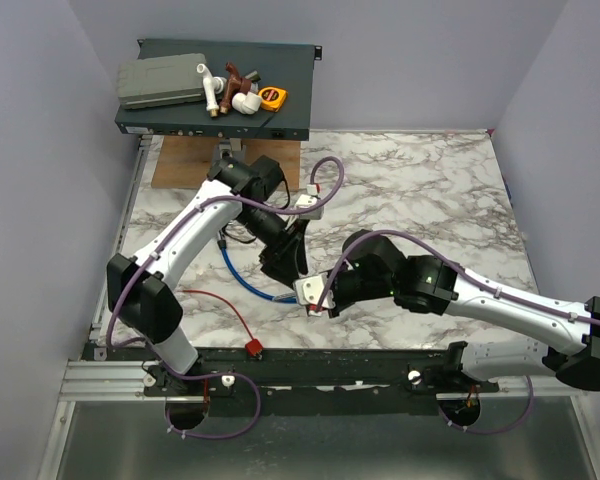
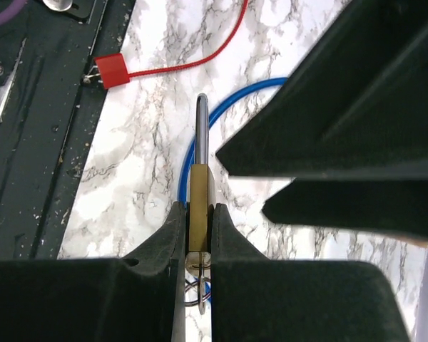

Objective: Unlock with the key
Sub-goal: Unlock the lock.

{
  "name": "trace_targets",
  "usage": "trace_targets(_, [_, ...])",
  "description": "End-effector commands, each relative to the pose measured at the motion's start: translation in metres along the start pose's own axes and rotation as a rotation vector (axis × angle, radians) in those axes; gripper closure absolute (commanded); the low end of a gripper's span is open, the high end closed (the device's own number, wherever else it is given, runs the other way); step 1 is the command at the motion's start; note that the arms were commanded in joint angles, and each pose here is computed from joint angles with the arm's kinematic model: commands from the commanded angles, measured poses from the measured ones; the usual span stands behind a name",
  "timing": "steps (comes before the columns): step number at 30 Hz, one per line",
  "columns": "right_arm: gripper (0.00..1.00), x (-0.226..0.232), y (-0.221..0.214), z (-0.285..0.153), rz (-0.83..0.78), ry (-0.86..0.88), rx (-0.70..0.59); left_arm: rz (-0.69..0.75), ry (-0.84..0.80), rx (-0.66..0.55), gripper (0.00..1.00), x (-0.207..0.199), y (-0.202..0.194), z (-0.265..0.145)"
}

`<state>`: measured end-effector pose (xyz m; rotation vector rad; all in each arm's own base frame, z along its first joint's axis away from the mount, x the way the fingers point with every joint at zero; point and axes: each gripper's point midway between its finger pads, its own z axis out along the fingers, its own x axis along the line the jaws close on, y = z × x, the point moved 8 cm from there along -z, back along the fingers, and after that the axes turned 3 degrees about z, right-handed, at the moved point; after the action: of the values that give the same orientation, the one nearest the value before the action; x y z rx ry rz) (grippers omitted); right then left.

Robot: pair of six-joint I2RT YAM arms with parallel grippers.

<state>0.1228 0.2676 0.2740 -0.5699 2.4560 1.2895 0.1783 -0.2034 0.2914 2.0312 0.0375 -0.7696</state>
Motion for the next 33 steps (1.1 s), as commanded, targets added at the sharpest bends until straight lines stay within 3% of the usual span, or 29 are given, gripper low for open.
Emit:
trace_targets(1, [0.99,-0.009,0.009,-0.006,0.029,-0.105,-0.038,0.101,0.201,0.097,0.33,-0.015,0.000,-0.028])
trace_targets(4, [0.99,-0.012,0.011,-0.008,0.055,-0.152,-0.052,0.240,0.302,0.115,0.02,-0.026,-0.004,-0.037])
trace_targets(5, [0.99,-0.015,0.012,-0.008,0.066,-0.170,-0.057,0.280,0.350,0.111,0.02,-0.028,-0.006,-0.038])
trace_targets(8, [0.99,-0.021,0.016,-0.009,0.088,-0.206,-0.073,0.365,0.491,0.075,0.01,-0.028,-0.004,-0.041])
trace_targets(11, [0.99,-0.026,0.024,-0.008,0.123,-0.220,-0.119,0.335,0.571,0.049,0.01,-0.022,-0.003,-0.039])
trace_targets(14, [0.99,-0.030,0.032,-0.007,0.143,-0.214,-0.158,0.441,0.615,0.044,0.02,-0.020,-0.008,-0.035])
trace_targets(18, [0.99,-0.034,0.039,-0.008,0.160,-0.210,-0.186,0.544,0.593,0.070,0.02,-0.021,-0.010,-0.025])
trace_targets(23, [0.99,-0.043,0.036,-0.015,0.187,-0.244,-0.194,0.520,0.577,0.062,0.02,-0.016,-0.009,-0.022])
trace_targets(28, [0.99,-0.038,0.044,-0.011,0.172,-0.232,-0.215,0.514,0.517,0.034,0.22,-0.021,-0.010,-0.015])
trace_targets(33, [0.99,-0.041,0.045,-0.008,0.196,-0.269,-0.242,0.498,0.498,0.034,0.27,-0.023,-0.020,-0.009])
